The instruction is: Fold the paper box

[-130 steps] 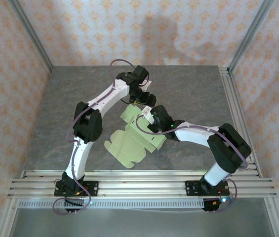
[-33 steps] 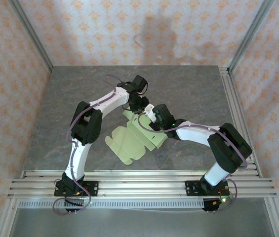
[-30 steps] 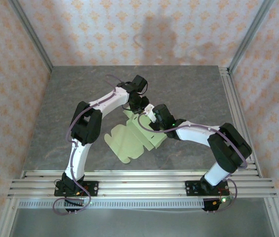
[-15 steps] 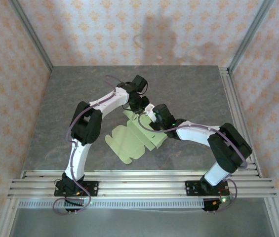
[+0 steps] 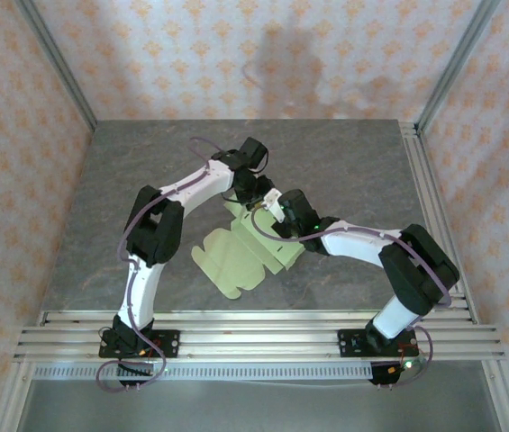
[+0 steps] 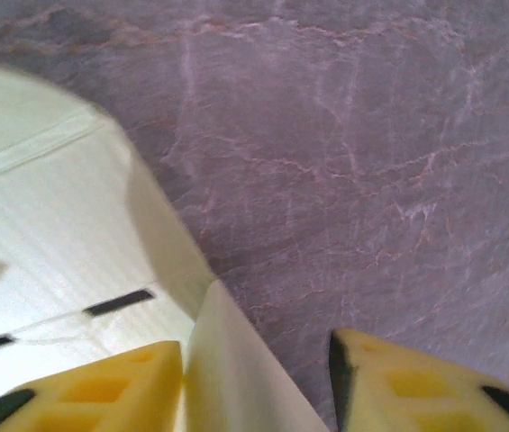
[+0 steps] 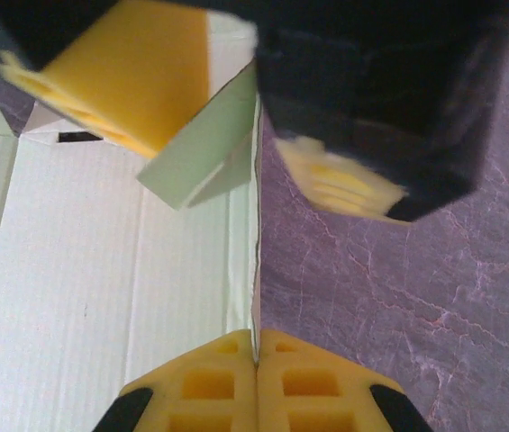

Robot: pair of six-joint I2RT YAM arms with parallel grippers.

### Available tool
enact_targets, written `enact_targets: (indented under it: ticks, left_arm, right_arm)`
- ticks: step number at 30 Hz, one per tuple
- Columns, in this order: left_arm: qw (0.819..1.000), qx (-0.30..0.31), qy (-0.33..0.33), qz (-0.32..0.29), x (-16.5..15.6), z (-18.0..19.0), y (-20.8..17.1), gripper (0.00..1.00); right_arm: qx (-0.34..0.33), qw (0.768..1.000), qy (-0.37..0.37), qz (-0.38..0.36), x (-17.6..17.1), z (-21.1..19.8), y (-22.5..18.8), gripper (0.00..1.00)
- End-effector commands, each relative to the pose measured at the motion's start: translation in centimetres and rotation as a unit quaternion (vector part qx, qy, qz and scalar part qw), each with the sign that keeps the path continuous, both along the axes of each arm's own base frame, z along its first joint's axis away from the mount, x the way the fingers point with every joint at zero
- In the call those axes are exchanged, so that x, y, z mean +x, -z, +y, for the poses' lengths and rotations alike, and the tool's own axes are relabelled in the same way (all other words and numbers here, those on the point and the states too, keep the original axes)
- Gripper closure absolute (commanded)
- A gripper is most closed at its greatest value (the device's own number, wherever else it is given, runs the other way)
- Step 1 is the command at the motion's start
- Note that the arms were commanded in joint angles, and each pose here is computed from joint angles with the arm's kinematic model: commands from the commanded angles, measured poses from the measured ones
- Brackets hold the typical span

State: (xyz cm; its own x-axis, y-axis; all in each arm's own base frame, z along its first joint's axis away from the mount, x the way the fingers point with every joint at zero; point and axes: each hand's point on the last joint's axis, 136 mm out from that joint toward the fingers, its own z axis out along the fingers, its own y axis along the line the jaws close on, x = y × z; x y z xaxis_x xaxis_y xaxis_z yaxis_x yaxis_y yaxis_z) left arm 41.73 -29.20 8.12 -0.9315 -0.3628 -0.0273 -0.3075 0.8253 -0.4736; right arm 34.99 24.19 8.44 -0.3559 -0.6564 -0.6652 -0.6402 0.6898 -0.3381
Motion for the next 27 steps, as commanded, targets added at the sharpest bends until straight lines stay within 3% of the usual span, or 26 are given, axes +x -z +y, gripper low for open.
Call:
enact_targets:
  ticks: [1,9,14,27]
  left_arm:
    - [0.999,0.006,-0.003,-0.047,-0.2,0.9,-4.1,0.4]
    - [0.992,0.042,-0.033,-0.112,-0.5,4.5,-7.9,0.2]
    - [0.985,0.054,-0.074,-0.145,-0.2,7.9,-8.7,0.01]
    - [0.964,0.081,-0.128,-0.22,-0.6,14.9,-11.6,0.0]
  right_arm:
    - [-0.018,1.0,0.013,-0.007,0.4,-0.6,-0.1,1.0]
    - [-0.035,0.999,0.021,-0.007,0.8,-1.0,0.1,1.0]
    - [-0.038,0.999,0.022,-0.003,0.8,-1.0,0.3,1.0]
    - [-0.073,0.996,0.047,-0.01,1.4,-1.9,0.4,1.0]
